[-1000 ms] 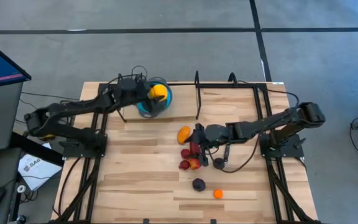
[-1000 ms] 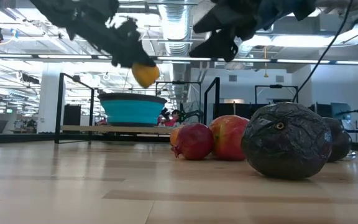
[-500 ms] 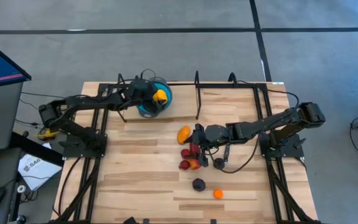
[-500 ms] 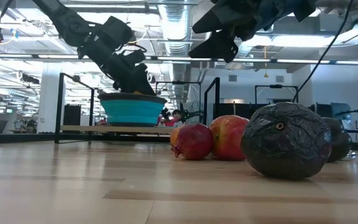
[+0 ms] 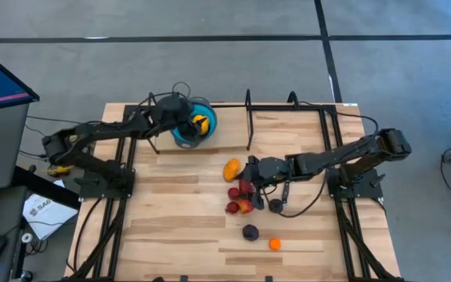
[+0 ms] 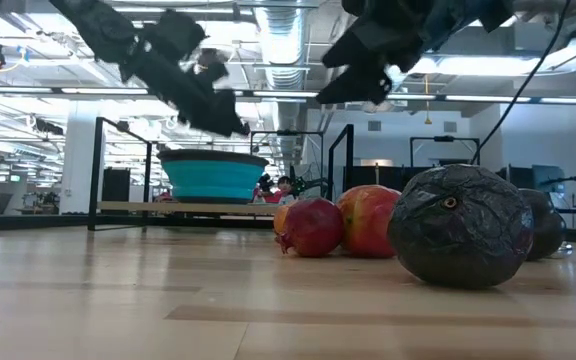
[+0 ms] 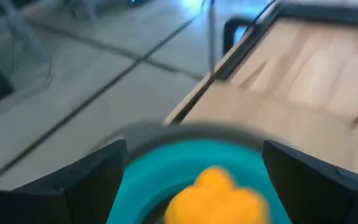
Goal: Pick & Place Fruit
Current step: Put the apple into the blue strainer bowl on the shelf
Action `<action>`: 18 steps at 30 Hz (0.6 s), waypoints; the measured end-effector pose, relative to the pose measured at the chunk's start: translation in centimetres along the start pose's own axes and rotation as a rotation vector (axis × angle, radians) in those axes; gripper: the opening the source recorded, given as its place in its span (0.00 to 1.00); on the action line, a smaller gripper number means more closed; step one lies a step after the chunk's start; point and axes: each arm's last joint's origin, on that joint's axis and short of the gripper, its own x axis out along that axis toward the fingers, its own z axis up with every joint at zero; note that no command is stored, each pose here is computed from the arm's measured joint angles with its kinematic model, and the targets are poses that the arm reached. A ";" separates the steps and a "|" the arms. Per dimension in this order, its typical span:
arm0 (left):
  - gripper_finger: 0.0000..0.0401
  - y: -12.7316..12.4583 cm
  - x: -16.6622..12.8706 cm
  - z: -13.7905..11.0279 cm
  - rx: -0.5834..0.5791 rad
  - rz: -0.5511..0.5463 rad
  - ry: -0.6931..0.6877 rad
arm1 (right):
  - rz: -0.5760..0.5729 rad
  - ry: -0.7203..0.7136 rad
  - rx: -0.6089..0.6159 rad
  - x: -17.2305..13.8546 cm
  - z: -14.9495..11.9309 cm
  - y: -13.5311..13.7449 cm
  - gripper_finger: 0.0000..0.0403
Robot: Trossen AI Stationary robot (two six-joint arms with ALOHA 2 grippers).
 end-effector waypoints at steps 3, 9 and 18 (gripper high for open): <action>0.89 -1.3 -2.4 1.8 0.013 -0.065 -0.102 | -0.081 0.081 0.016 -1.5 -0.4 0.2 0.79; 0.84 -5.0 -7.0 4.0 0.047 -0.287 -0.263 | -0.244 0.227 0.101 -3.0 -3.1 0.4 0.79; 0.77 -10.4 -8.4 3.2 0.120 -0.484 -0.249 | -0.333 0.236 0.577 0.1 -6.3 -1.6 0.79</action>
